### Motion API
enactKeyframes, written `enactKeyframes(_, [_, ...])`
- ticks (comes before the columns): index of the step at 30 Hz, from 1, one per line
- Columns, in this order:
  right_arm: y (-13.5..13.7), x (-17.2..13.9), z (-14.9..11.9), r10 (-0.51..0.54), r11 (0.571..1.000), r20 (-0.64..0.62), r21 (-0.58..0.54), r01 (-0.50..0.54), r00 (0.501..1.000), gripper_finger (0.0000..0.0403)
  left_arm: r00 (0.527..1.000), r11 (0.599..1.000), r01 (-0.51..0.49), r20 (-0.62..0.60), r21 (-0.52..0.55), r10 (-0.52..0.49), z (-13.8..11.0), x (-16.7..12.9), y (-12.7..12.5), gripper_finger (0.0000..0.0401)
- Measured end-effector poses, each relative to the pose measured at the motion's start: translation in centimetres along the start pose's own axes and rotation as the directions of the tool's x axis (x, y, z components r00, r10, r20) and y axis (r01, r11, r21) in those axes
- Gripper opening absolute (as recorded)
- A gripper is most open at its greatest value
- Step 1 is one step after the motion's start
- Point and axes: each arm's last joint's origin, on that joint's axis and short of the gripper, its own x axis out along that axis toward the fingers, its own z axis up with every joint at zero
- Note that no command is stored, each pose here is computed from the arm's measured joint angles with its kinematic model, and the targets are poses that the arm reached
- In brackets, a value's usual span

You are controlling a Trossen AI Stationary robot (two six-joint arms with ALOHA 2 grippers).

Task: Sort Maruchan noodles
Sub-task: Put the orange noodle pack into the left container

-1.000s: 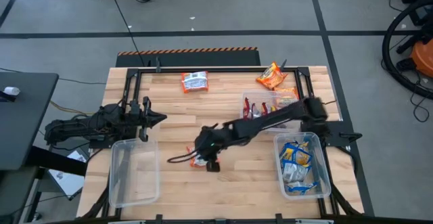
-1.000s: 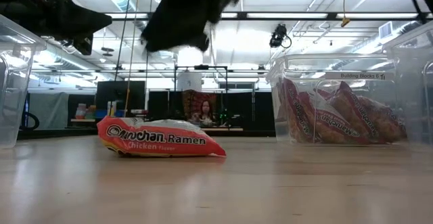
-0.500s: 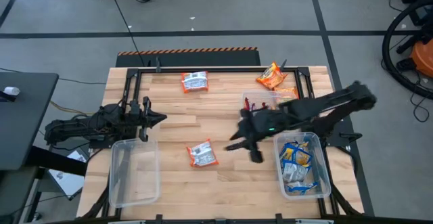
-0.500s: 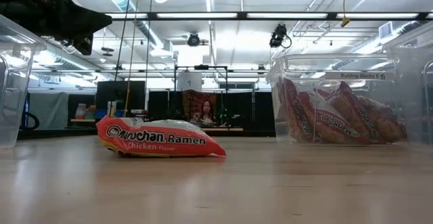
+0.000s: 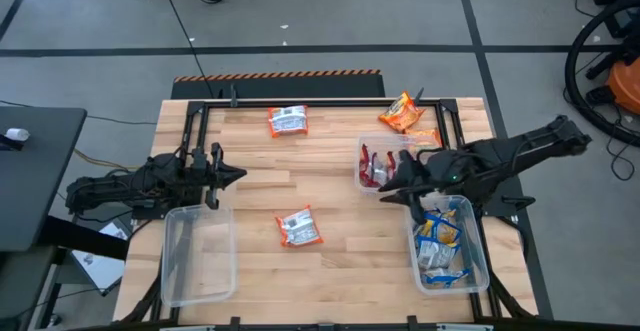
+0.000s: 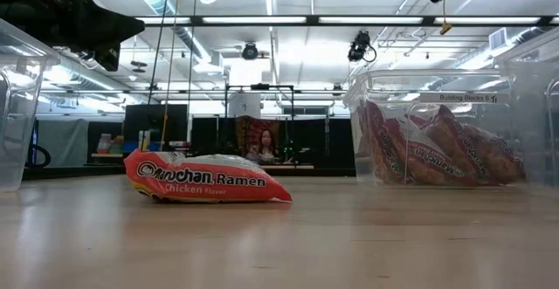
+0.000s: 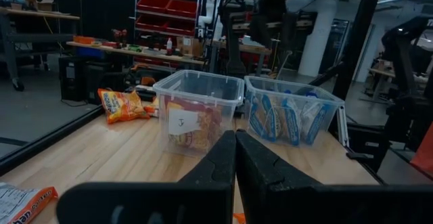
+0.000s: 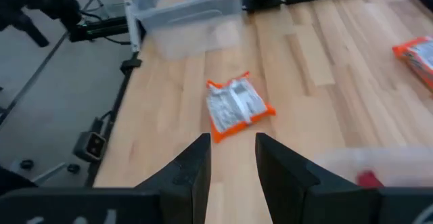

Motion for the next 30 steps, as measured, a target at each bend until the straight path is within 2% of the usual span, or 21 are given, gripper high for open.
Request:
enactKeyframes(5, [-0.4, 0.2, -1.7, 0.029, 1.000, -0.042, -0.006, -0.029, 0.999, 0.0122, 1.000, 1.000, 0.000, 0.000, 0.000, 0.000, 0.0, 0.0, 0.0, 0.0014])
enactKeyframes(9, [-0.4, 1.5, -3.3, 0.096, 0.995, -0.077, 0.002, -0.096, 0.992, 0.0122, 1.000, 1.000, 0.000, 0.000, 0.000, 0.000, 0.0, 0.0, 0.0, 0.0014])
enactKeyframes(11, [-0.2, 2.0, -3.8, 0.129, 0.992, -0.039, 0.006, -0.128, 0.991, 0.0122, 1.000, 1.000, 0.000, 0.000, 0.000, 0.000, 0.0, 0.0, 0.0, 0.0014])
enactKeyframes(16, [0.4, 2.1, -3.6, 0.194, 0.981, 0.150, 0.000, -0.196, 0.969, 0.0122, 1.000, 1.000, 0.000, 0.000, 0.000, 0.000, 0.0, 0.0, 0.0, 0.0014])
enactKeyframes(20, [0.6, 1.4, -3.1, 0.224, 0.975, 0.230, -0.037, -0.221, 0.947, 0.0122, 1.000, 1.000, 0.000, 0.000, 0.000, 0.000, 0.0, 0.0, 0.0, 0.0014])
enactKeyframes(26, [0.0, 0.7, -2.7, 0.207, 0.978, 0.274, -0.088, -0.190, 0.939, 0.0121, 1.000, 1.000, 0.000, 0.000, 0.000, 0.000, 0.0, 0.0, 0.0, 0.0014])
enactKeyframes(30, [-1.3, 1.0, -3.5, 0.161, 0.986, 0.288, -0.099, -0.138, 0.944, 0.0107, 1.000, 1.000, 0.000, 0.000, 0.000, 0.000, 0.0, 0.0, 0.0, 0.0014])
